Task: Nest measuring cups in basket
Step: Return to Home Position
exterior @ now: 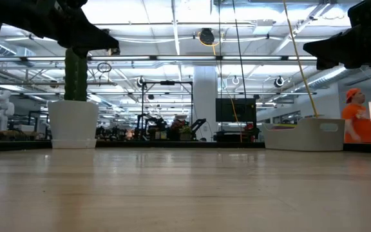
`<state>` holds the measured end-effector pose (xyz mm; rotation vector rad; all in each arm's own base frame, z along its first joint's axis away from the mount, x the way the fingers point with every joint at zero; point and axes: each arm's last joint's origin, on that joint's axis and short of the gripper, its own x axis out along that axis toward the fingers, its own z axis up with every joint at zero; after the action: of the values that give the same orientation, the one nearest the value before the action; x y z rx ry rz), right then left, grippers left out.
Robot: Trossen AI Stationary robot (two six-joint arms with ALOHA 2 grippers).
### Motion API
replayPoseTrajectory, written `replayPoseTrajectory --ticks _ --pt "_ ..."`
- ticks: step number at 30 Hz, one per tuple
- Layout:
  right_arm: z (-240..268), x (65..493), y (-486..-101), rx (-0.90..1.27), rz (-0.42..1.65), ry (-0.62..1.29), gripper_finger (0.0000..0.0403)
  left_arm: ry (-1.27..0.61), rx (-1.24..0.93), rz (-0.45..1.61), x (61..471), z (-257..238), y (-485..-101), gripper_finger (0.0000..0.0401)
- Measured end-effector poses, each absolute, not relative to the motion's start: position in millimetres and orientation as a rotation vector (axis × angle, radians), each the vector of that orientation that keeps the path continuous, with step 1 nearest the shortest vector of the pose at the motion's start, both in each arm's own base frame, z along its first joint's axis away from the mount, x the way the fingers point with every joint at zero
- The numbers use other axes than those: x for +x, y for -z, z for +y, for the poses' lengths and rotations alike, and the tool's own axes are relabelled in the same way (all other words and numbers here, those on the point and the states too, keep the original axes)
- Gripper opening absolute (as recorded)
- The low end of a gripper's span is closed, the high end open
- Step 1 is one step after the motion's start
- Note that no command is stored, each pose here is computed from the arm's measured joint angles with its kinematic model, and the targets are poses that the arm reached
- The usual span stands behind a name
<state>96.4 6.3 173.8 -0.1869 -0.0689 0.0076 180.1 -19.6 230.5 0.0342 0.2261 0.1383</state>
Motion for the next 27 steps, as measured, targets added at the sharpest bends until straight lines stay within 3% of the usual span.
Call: replayPoseTrajectory --ticks 27 --pt "6 97 -169 -0.174 -0.021 -0.010 0.0000 -0.145 0.121 0.186 172 -19 -221 0.0019"
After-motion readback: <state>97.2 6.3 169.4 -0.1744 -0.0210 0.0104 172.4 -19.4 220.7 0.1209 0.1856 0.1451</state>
